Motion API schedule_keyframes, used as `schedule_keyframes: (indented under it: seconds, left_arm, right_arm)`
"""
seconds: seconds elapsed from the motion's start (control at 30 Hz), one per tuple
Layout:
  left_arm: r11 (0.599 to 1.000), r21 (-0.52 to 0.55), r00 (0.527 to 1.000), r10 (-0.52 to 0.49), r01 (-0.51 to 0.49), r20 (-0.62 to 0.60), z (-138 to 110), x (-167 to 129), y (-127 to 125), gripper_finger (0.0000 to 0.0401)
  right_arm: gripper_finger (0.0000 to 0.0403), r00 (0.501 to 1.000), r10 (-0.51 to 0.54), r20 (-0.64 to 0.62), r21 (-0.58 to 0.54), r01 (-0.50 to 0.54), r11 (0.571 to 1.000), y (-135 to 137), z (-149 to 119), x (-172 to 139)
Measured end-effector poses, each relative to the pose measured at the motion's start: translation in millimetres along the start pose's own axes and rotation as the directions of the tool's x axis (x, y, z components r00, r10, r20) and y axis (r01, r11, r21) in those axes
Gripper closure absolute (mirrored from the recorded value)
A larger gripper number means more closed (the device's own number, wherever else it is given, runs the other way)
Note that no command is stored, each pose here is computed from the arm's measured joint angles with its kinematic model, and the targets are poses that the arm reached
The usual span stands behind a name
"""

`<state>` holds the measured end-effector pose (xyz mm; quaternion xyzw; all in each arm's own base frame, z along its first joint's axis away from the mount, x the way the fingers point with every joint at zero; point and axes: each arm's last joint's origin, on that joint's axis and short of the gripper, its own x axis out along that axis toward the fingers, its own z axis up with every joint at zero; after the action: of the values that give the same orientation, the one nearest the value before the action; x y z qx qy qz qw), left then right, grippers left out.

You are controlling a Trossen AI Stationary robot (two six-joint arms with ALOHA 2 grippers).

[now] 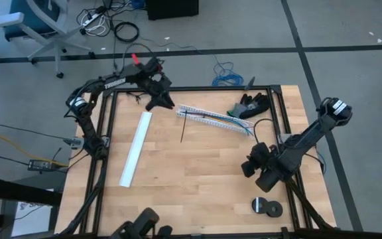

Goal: Ziptie cables
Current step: Put the cable wires into the white cable duct

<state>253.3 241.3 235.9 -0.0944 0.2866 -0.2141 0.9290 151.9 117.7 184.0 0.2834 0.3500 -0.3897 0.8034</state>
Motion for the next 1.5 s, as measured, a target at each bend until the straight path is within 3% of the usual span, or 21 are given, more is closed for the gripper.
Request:
schedule_keyframes:
  seconds: [0.27, 0.43, 0.5, 0.57, 0.67, 0.7, 0.77, 0.93, 1.1, 1.33, 1.5]
  left_arm:
    - [0.973, -0.230, 0.990, 0.048, -0.017, 0.131, -18.5, 72.8, 4.0, 0.0317]
    - [0.992, -0.122, 0.974, 0.057, -0.030, 0.219, -0.2, 91.3, -4.8, 0.0317]
    - [0.979, -0.122, 0.953, 0.189, -0.164, 0.236, 11.2, 92.6, -2.7, 0.0317]
    - [0.916, -0.155, 0.898, 0.396, -0.371, 0.192, 15.4, 94.8, -0.6, 0.0317]
    - [0.706, -0.149, 0.704, 0.706, -0.692, 0.080, 15.3, 99.3, 0.9, 0.0317]
    - [0.647, -0.126, 0.647, 0.761, -0.752, 0.048, 14.7, 101.2, -0.2, 0.0317]
    - [0.579, -0.073, 0.580, 0.815, -0.812, 0.002, 14.7, 105.0, -5.9, 0.0317]
    - [0.525, -0.015, 0.525, 0.851, -0.851, 0.011, 8.6, 110.7, -35.0, 0.0317]
    - [0.500, -0.033, 0.496, 0.864, -0.865, 0.082, -26.0, 92.1, -67.9, 0.0317]
    - [0.515, -0.014, 0.506, 0.847, -0.857, 0.161, -69.7, 71.8, -92.9, 0.0317]
    - [0.430, -0.011, 0.422, 0.891, -0.903, 0.169, -75.4, 67.4, -91.4, 0.0317]
  right_arm:
    - [0.0328, 0.999, -0.042, 0.012, 0.005, 0.042, 0.999, 6.7, -11.8, 13.0]
    - [0.0328, 1.000, -0.023, 0.017, 0.019, 0.023, 1.000, 10.3, -14.3, 15.1]
    - [0.0328, 1.000, -0.007, 0.021, 0.030, 0.006, 1.000, 12.1, -14.4, 15.2]
    - [0.0328, 1.000, -0.001, 0.024, 0.034, 0.001, 0.999, 12.7, -14.5, 15.2]
    - [0.0328, 1.000, 0.008, 0.025, 0.041, -0.009, 0.999, 13.7, -14.6, 15.3]
    - [0.0328, 1.000, 0.011, 0.025, 0.044, -0.012, 0.999, 14.1, -14.6, 15.2]
    - [0.0328, 1.000, 0.020, 0.024, 0.051, -0.021, 0.998, 15.1, -14.8, 15.2]
    - [0.0328, 0.998, 0.050, 0.033, 0.050, -0.051, 0.997, 16.7, -17.7, 12.9]
    - [0.0328, 0.980, 0.160, 0.121, 0.049, -0.167, 0.985, 22.1, -25.2, 4.4]
    - [0.0328, 0.955, 0.241, 0.175, 0.109, -0.262, 0.959, 41.6, -43.8, 17.2]
    - [0.0345, 0.958, 0.216, 0.189, 0.169, -0.248, 0.954, 62.7, -69.4, 45.9]
